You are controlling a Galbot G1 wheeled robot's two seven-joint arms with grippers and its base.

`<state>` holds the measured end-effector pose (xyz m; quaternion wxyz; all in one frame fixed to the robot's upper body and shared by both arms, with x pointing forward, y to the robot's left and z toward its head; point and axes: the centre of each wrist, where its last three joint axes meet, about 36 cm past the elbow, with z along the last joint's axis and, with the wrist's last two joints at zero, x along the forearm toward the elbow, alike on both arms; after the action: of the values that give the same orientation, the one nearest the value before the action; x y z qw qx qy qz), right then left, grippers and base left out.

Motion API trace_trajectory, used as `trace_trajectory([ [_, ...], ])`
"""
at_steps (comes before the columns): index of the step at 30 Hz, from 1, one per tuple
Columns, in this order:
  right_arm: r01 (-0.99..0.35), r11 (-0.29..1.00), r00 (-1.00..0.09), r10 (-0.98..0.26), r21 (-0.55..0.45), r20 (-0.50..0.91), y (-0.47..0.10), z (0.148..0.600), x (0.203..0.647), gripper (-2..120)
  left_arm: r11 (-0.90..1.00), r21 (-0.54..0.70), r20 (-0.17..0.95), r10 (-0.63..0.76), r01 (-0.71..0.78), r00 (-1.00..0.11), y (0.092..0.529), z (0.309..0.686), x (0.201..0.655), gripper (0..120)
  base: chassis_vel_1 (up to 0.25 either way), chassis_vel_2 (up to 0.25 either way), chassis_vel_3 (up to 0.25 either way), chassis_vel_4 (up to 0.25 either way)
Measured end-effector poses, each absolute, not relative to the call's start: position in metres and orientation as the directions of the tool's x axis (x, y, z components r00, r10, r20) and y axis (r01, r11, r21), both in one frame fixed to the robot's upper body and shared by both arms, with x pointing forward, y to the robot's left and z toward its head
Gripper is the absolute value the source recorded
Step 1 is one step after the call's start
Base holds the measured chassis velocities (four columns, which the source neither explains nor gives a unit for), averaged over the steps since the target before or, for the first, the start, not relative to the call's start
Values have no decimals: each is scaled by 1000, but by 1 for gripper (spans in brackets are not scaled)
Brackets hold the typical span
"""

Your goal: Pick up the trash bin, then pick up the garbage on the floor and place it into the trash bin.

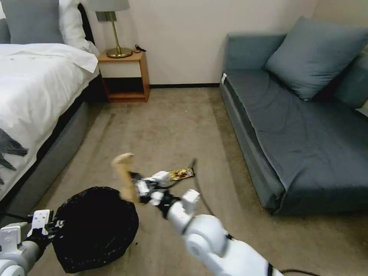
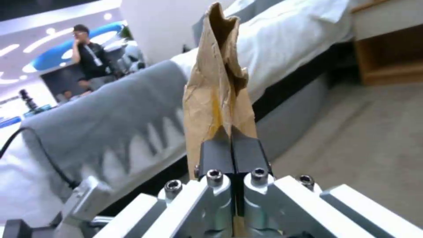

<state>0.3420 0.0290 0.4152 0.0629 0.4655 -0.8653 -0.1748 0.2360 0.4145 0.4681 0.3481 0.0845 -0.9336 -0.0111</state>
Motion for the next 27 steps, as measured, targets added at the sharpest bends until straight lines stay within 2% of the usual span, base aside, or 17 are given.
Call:
trace_trajectory([
  [4,-793,481,-535,-843,373,-51,58,409,335,0,987,72,646,-157,-145,-747,412,469,238,3,0,0,0,0],
  [10,-804,475,-520,-854,357,-34,74,403,326,2,988,67,640,-150,-140,-753,410,473,238,3,0,0,0,0],
  [12,-803,479,-520,-854,356,-24,75,401,325,13,988,66,639,-150,-140,-754,409,473,238,3,0,0,0,0],
  [14,-803,481,-520,-854,351,-20,75,400,324,16,988,66,639,-150,-140,-754,409,473,238,3,0,0,0,0],
  [16,-805,486,-520,-854,341,-8,73,397,323,28,988,64,638,-148,-139,-756,408,474,238,3,0,0,0,0],
  [18,-805,489,-520,-854,336,-4,73,396,323,30,988,63,638,-146,-139,-756,408,474,238,3,0,0,0,0],
  [21,-805,494,-521,-854,327,9,71,394,321,44,988,59,636,-145,-139,-758,407,474,238,3,0,0,0,0],
  [22,-805,494,-521,-854,327,9,71,394,321,44,988,59,636,-145,-139,-758,407,474,238,3,0,0,0,0],
  [26,-806,511,-532,-847,299,14,63,396,321,64,988,55,634,-144,-141,-760,407,473,239,3,0,0,0,0],
  [27,-806,511,-532,-847,299,14,63,396,321,64,988,55,634,-144,-141,-760,407,473,239,3,0,0,0,0],
])
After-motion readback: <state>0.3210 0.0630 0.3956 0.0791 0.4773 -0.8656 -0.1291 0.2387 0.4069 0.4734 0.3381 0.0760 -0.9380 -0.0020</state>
